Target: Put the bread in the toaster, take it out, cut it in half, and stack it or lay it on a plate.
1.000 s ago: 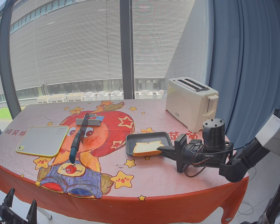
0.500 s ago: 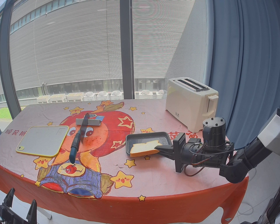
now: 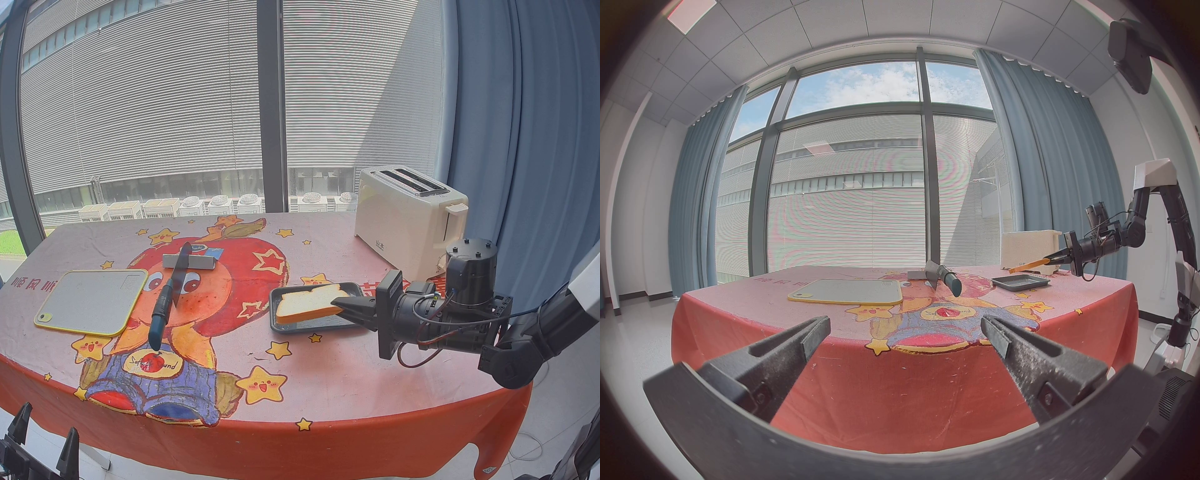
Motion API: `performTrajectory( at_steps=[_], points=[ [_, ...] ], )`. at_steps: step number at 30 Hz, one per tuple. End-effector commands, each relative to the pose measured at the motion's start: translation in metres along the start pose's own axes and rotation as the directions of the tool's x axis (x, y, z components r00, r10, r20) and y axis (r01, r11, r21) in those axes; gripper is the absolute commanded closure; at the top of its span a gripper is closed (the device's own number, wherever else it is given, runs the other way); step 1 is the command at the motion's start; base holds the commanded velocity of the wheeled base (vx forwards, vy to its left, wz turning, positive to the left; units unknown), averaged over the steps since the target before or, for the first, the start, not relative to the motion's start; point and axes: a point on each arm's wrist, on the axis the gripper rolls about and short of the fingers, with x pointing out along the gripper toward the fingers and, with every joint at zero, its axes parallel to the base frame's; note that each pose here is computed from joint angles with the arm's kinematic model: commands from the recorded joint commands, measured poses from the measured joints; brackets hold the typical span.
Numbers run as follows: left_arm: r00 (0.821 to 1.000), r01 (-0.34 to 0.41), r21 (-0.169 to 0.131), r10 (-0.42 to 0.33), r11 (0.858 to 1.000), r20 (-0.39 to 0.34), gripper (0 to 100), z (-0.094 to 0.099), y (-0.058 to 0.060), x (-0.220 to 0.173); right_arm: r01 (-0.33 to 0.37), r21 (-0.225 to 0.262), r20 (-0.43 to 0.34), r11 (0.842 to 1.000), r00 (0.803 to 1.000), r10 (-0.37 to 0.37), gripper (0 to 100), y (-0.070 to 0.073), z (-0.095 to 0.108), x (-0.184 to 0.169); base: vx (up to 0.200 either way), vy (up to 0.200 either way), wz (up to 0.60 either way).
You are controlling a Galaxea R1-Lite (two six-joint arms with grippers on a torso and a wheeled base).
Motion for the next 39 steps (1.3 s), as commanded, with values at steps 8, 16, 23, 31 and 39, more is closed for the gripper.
performTrajectory(
  at_steps=[8,16,23,31,39],
  points=[
    [1.000,0.000,0.000,0.000,1.000,0.000,0,-0.005,0.000,0.000,-0.052,-0.074,-0.001,0.996,0.999,0.053,100,0.016,-0.004,-0.013,0.000,0.000,0.00],
    [1.000,0.000,0.000,0.000,1.000,0.000,0,-0.005,0.000,0.000,-0.084,-0.207,-0.002,0.975,0.996,0.086,100,0.026,-0.009,-0.027,0.000,0.000,0.00],
    [1.000,0.000,0.000,0.000,1.000,0.000,0,-0.005,0.000,0.000,-0.063,-0.308,-0.001,0.949,0.998,0.066,100,0.020,-0.011,-0.033,0.000,0.000,0.00],
    [1.000,0.000,0.000,0.000,1.000,0.000,0,-0.005,0.000,0.000,-0.078,-0.325,0.001,0.942,0.997,0.083,100,0.024,-0.013,-0.039,0.000,0.000,0.00],
    [1.000,0.000,0.000,0.000,1.000,0.000,0,-0.005,0.000,0.000,-0.076,-0.397,0.014,0.915,0.996,0.089,100,0.025,-0.014,-0.043,0.000,0.000,0.00]
  ],
)
